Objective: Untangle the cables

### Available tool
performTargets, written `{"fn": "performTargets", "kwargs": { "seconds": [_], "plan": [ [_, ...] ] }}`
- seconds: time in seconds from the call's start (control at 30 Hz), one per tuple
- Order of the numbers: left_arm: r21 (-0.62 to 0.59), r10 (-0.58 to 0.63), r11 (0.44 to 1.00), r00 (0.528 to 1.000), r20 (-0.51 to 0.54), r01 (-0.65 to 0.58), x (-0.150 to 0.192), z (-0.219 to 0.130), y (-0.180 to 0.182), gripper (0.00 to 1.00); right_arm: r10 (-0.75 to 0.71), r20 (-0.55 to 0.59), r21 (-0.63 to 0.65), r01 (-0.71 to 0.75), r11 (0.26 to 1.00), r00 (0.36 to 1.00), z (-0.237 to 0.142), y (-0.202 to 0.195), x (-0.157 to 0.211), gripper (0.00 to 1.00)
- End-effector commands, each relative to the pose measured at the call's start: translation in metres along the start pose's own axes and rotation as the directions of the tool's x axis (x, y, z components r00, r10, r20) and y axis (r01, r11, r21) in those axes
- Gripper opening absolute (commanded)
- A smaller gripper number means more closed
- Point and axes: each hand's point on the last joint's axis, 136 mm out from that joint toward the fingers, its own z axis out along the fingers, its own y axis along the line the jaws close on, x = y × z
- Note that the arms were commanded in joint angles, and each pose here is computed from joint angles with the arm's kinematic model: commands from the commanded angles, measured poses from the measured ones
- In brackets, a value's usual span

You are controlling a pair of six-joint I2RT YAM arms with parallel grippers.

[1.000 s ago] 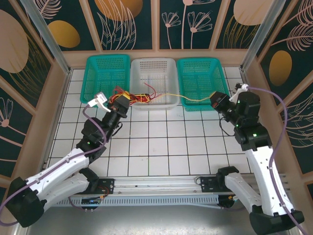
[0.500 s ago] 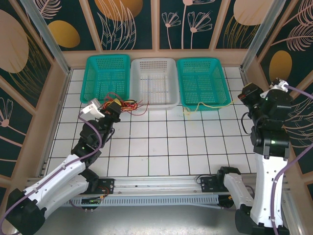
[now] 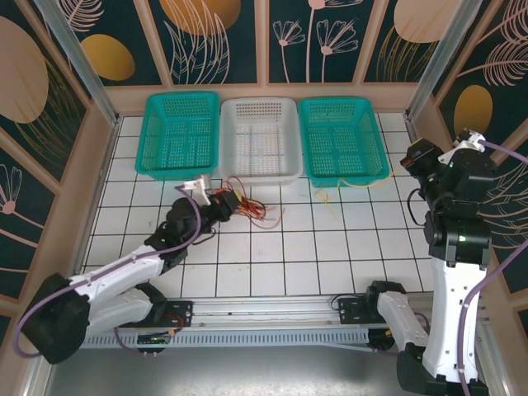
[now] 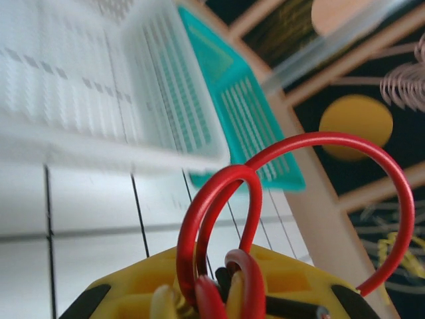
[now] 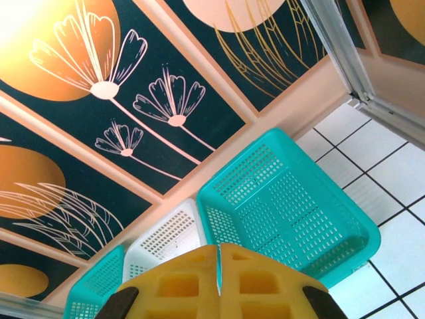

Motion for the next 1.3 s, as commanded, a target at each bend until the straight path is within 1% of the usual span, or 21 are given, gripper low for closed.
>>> {"fn": "performTargets", "kwargs": {
  "seconds": [0.0, 0.07, 0.1, 0.13, 0.2, 0.23, 0.33, 0.5, 0.57, 0.63, 0.73, 0.8, 0.83, 0.87, 0.9, 0.97, 1.03, 1.07, 1.13, 1.17, 1.27],
  "plan": [
    [0.150, -0.059, 0.987, 0.997, -0.044, 0.065, 0.007, 0.007, -0.037, 0.17, -0.011, -0.002, -0.038, 0.011, 0.999, 1.000, 0.001, 0.005, 0.001, 0.00],
    [0.113, -0.084, 0.989, 0.993, -0.080, 0.093, 0.018, 0.012, -0.030, 0.46, -0.015, -0.007, -0.039, 0.015, 0.999, 1.000, 0.001, 0.006, 0.002, 0.00],
    [0.096, -0.084, 0.991, 0.992, -0.100, 0.093, 0.024, 0.014, -0.028, 0.84, -0.017, -0.010, -0.040, 0.017, 0.999, 1.000, 0.000, 0.006, 0.002, 0.00],
    [0.089, -0.082, 0.992, 0.990, -0.118, 0.093, 0.028, 0.014, -0.027, 0.98, -0.020, -0.011, -0.040, 0.020, 0.999, 1.000, 0.000, 0.006, 0.003, 0.00],
    [0.039, -0.079, 0.996, 0.986, -0.149, 0.086, 0.036, 0.013, -0.018, 0.99, -0.027, -0.014, -0.039, 0.027, 0.999, 1.000, -0.001, 0.006, 0.003, 0.00],
    [-0.010, -0.075, 0.997, 0.985, -0.156, 0.074, 0.037, 0.011, -0.010, 0.99, -0.031, -0.016, -0.039, 0.031, 0.999, 0.999, -0.001, 0.006, 0.004, 0.00],
    [-0.228, -0.071, 0.973, 0.987, -0.147, 0.036, 0.037, 0.000, 0.028, 0.99, -0.038, -0.029, -0.043, 0.036, 0.998, 0.999, 0.001, 0.006, 0.007, 0.00],
    [-0.373, -0.061, 0.928, 0.987, -0.149, 0.001, 0.034, -0.016, 0.049, 0.99, -0.041, -0.055, -0.092, 0.035, 0.995, 0.998, 0.003, 0.013, 0.011, 0.00],
    [-0.454, -0.028, 0.890, 0.991, -0.133, -0.036, 0.023, -0.026, 0.056, 0.99, -0.046, -0.073, -0.129, 0.036, 0.991, 0.996, 0.003, 0.019, 0.015, 0.00],
    [-0.505, 0.012, 0.862, 0.997, -0.079, -0.051, 0.005, -0.036, 0.058, 0.99, -0.052, -0.093, -0.164, 0.036, 0.986, 0.994, 0.002, 0.025, 0.019, 0.00],
    [-0.508, 0.084, 0.859, 0.996, 0.019, -0.063, -0.030, -0.046, 0.041, 0.99, -0.064, -0.121, -0.216, 0.037, 0.976, 0.991, 0.001, 0.033, 0.025, 0.00],
    [-0.450, 0.153, 0.886, 0.986, 0.062, -0.109, -0.053, -0.047, 0.015, 0.99, -0.075, -0.145, -0.265, 0.034, 0.964, 0.987, -0.001, 0.041, 0.031, 0.00],
    [-0.392, 0.201, 0.907, 0.977, 0.076, -0.156, -0.063, -0.046, -0.004, 0.99, -0.081, -0.158, -0.293, 0.032, 0.955, 0.984, -0.003, 0.046, 0.033, 0.00],
    [-0.303, 0.260, 0.927, 0.962, 0.085, -0.223, -0.070, -0.043, -0.029, 0.96, -0.088, -0.171, -0.316, 0.029, 0.948, 0.981, -0.004, 0.050, 0.036, 0.00],
    [-0.217, 0.313, 0.933, 0.945, 0.097, -0.287, -0.076, -0.041, -0.052, 0.93, -0.092, -0.181, -0.330, 0.027, 0.943, 0.979, -0.004, 0.052, 0.039, 0.00],
    [-0.052, 0.393, 0.920, 0.910, 0.134, -0.390, -0.084, -0.041, -0.097, 0.88, -0.100, -0.202, -0.362, 0.020, 0.932, 0.974, -0.005, 0.058, 0.043, 0.00],
    [0.123, 0.461, 0.869, 0.875, 0.146, -0.479, -0.079, -0.040, -0.137, 0.86, -0.100, -0.223, -0.383, 0.008, 0.924, 0.970, -0.004, 0.062, 0.048, 0.00],
    [0.215, 0.488, 0.834, 0.861, 0.142, -0.508, -0.074, -0.039, -0.156, 0.88, -0.100, -0.235, -0.398, -0.001, 0.918, 0.967, -0.004, 0.065, 0.052, 0.00],
    [0.377, 0.524, 0.766, 0.845, 0.104, -0.521, -0.057, -0.035, -0.184, 0.92, -0.101, -0.253, -0.426, -0.017, 0.905, 0.962, -0.004, 0.071, 0.055, 0.00],
    [0.441, 0.541, 0.736, 0.838, 0.074, -0.514, -0.047, -0.030, -0.193, 0.92, -0.103, -0.262, -0.441, -0.024, 0.897, 0.960, -0.005, 0.074, 0.058, 0.00],
    [0.541, 0.591, 0.675, 0.807, 0.011, -0.502, -0.026, -0.016, -0.209, 0.91, -0.112, -0.288, -0.472, -0.039, 0.881, 0.951, -0.003, 0.084, 0.064, 0.00]
  ]
}}
